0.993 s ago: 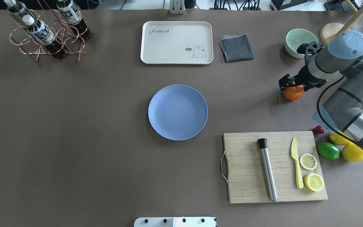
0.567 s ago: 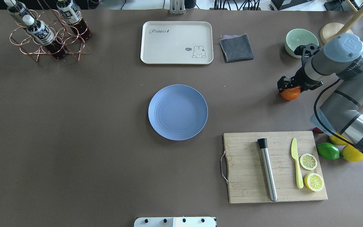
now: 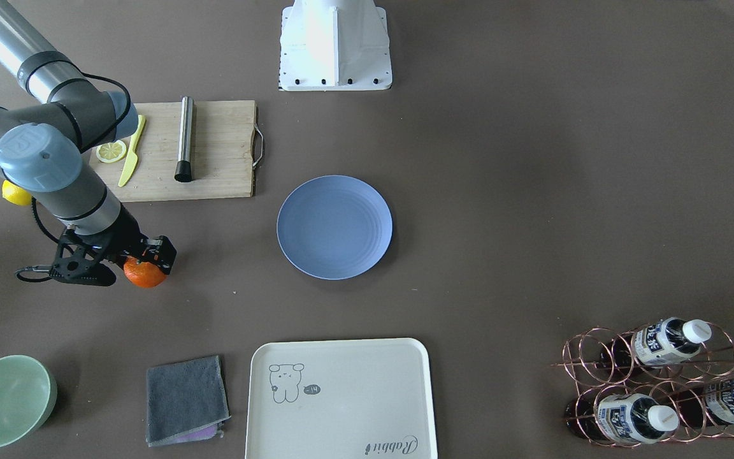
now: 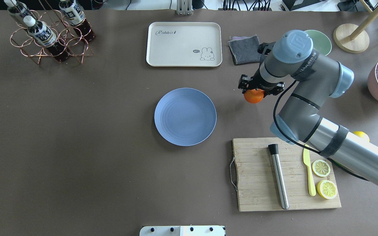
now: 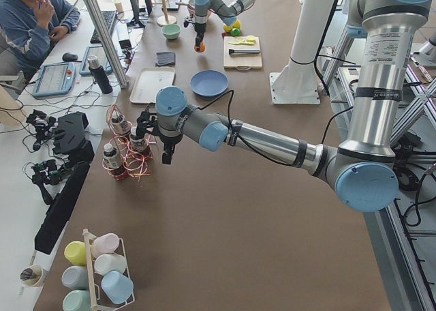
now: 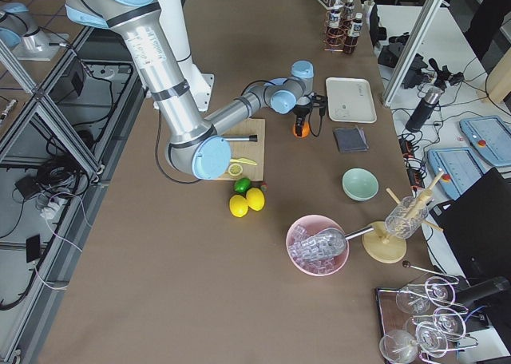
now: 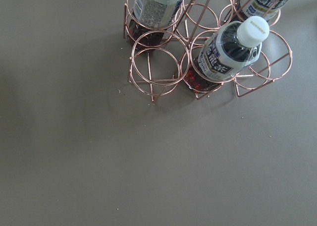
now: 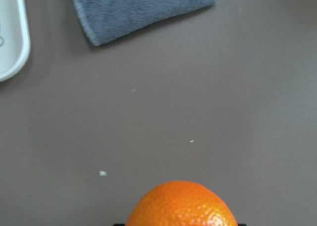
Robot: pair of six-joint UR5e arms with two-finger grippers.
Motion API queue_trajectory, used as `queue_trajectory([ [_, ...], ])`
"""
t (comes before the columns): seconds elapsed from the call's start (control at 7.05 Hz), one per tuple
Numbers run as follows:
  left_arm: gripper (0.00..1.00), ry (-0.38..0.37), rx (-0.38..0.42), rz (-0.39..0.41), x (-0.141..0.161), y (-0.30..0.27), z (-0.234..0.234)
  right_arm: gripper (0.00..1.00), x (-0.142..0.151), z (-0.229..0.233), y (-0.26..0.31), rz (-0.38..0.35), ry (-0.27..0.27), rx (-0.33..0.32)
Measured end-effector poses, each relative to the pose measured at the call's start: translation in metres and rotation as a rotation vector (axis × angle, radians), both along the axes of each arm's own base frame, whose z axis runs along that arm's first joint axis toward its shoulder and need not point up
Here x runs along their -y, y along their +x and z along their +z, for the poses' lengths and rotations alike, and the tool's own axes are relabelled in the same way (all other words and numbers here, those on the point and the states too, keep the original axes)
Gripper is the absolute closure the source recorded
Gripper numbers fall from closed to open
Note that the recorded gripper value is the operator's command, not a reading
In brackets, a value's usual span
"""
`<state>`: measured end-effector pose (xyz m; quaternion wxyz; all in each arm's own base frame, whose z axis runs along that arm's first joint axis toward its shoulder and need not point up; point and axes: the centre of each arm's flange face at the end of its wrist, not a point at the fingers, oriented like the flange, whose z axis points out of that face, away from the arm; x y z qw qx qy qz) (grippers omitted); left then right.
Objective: Pick orange to plate
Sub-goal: 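Carry the orange with the right gripper over the blue plate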
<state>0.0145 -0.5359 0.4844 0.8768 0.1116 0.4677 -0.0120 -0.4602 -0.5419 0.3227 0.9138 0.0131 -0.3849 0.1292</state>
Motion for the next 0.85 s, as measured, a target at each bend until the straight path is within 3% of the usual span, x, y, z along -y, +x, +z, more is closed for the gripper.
queue_trajectory([
  [0.28, 0.02, -0.002, -0.002, 0.001, -0.001, 0.000, 0.001, 1.00, -0.029, -0.084, -0.070, 0.048, -0.040, -0.001],
  [0.71, 0.02, -0.007, -0.003, 0.000, -0.004, -0.001, 0.004, 1.00, -0.067, -0.121, -0.146, 0.062, -0.048, -0.022],
  [0.85, 0.02, -0.007, -0.003, 0.000, -0.006, -0.002, 0.003, 0.17, -0.075, -0.123, -0.156, 0.054, -0.047, -0.024],
])
